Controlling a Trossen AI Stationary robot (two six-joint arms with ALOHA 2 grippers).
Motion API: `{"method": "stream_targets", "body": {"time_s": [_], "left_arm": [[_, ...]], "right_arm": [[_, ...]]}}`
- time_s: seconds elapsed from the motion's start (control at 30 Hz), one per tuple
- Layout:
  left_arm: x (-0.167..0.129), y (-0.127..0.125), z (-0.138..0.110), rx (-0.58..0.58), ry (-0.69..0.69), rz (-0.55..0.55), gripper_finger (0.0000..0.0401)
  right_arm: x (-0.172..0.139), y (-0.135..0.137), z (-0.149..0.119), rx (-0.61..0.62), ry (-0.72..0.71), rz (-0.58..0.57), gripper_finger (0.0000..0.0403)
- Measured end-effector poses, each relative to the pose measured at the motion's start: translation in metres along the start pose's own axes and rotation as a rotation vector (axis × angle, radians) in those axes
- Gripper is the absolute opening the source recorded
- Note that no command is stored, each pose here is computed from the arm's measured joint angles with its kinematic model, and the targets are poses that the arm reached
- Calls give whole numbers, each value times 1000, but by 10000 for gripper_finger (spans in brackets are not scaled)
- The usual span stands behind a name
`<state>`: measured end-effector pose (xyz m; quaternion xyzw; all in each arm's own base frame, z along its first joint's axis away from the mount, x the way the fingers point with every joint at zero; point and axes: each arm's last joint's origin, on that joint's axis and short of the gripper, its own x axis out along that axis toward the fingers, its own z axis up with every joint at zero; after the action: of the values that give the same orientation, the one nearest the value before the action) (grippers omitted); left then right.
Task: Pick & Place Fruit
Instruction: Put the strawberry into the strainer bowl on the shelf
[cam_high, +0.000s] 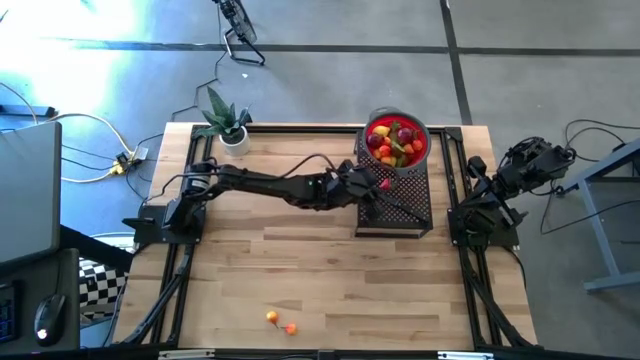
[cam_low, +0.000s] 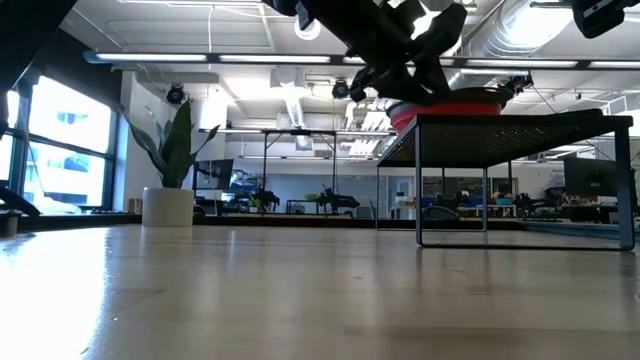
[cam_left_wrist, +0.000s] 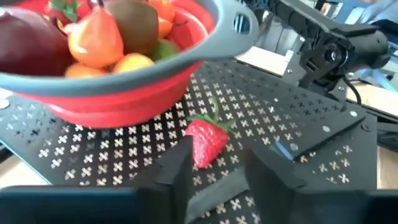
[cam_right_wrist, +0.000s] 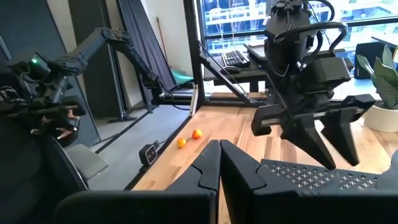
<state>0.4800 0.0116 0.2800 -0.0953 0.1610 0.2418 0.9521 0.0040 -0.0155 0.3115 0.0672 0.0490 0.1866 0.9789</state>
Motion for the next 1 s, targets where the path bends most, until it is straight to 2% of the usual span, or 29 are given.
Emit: {"method": "stream_targets", "body": {"time_s": [0.23,0.4,0.5,0.67,1.0], "left_arm": [[0,0,1,30,1,-25,250],[0,-1,0,32,16,-67,297],[1,-1,1,-11,6,-69,305],[21,-3,-14,-75,-34,-72,299],[42,-5,-34,-44,-73,-12,294]], "right_arm": [[0,0,0,2,0,0,3],[0,0,0,0,0,0,3],[0,0,0,0,0,0,3],[0,0,0,-9,1,0,3],[0,0,-3,-21,25,-5,3]]}}
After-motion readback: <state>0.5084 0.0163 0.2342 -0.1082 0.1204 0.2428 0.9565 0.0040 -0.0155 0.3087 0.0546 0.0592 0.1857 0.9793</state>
